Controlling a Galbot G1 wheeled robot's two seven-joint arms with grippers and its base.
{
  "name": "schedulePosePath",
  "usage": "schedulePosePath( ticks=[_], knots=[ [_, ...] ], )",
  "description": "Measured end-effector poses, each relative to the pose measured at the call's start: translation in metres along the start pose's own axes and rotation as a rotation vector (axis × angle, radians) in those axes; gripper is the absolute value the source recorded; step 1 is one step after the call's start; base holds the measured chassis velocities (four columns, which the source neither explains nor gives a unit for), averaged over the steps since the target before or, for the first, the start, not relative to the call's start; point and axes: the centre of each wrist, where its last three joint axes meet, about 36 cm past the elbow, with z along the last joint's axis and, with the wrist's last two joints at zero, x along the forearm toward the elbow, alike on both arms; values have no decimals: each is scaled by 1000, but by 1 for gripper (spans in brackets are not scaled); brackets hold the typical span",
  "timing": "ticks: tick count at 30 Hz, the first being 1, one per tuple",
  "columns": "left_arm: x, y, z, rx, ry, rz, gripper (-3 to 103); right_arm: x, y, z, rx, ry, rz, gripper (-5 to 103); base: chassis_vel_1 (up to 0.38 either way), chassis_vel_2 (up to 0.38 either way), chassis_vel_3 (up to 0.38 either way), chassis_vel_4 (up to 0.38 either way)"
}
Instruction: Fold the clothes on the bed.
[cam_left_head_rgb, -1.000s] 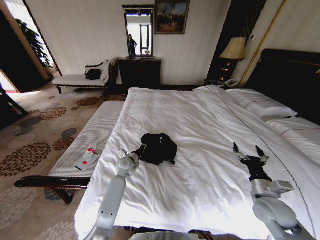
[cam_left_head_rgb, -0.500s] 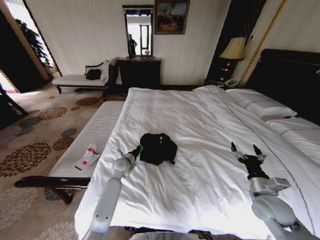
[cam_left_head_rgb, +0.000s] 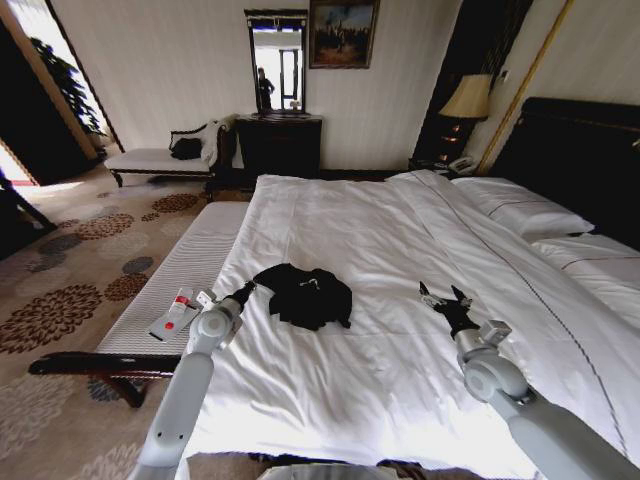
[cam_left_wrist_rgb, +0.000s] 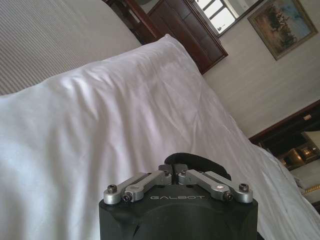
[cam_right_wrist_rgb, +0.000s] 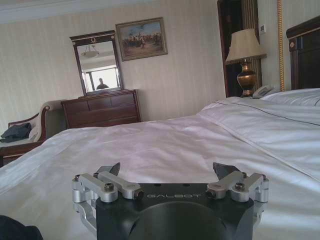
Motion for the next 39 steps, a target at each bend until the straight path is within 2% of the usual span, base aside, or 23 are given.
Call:
schedulePosePath(
  ticks=[3,4,10,15,17,18,19,22,25,27,32,39],
  knots=[
    [5,9,-3,-12,-6,-20,1,-12,10,4,-20,11,-9,100,0,0,0,0],
    [10,15,-4,-19,-9,-33,1,-27,23,9,-46,31,-18,100,0,0,0,0],
    [23,18,-2,-26,-17,-39,1,-66,60,16,-79,109,-24,100,0,0,0,0],
    [29,24,2,-39,-17,-53,1,-102,85,0,-74,167,-49,100,0,0,0,0],
    [30,23,4,-42,-17,-52,1,-115,94,-10,-83,227,-75,100,0,0,0,0],
    [30,23,4,-42,-17,-52,1,-115,94,-10,-83,227,-75,100,0,0,0,0],
    [29,22,6,-42,-16,-50,1,-123,97,-18,-88,285,-104,100,0,0,0,0],
    [28,18,12,-41,-13,-42,1,-145,96,-44,-80,377,-223,100,0,0,0,0],
    [28,16,15,-42,-10,-37,1,-161,99,-58,-68,421,-282,100,0,0,0,0],
    [28,12,18,-41,-9,-28,1,-189,111,-92,-77,483,-337,100,0,0,0,0],
    [31,5,20,-37,-12,-9,1,-226,124,-102,-85,570,-377,100,0,0,0,0],
    [42,1,17,-50,-21,9,1,-243,116,-82,-82,640,-343,100,0,0,0,0]
  ],
)
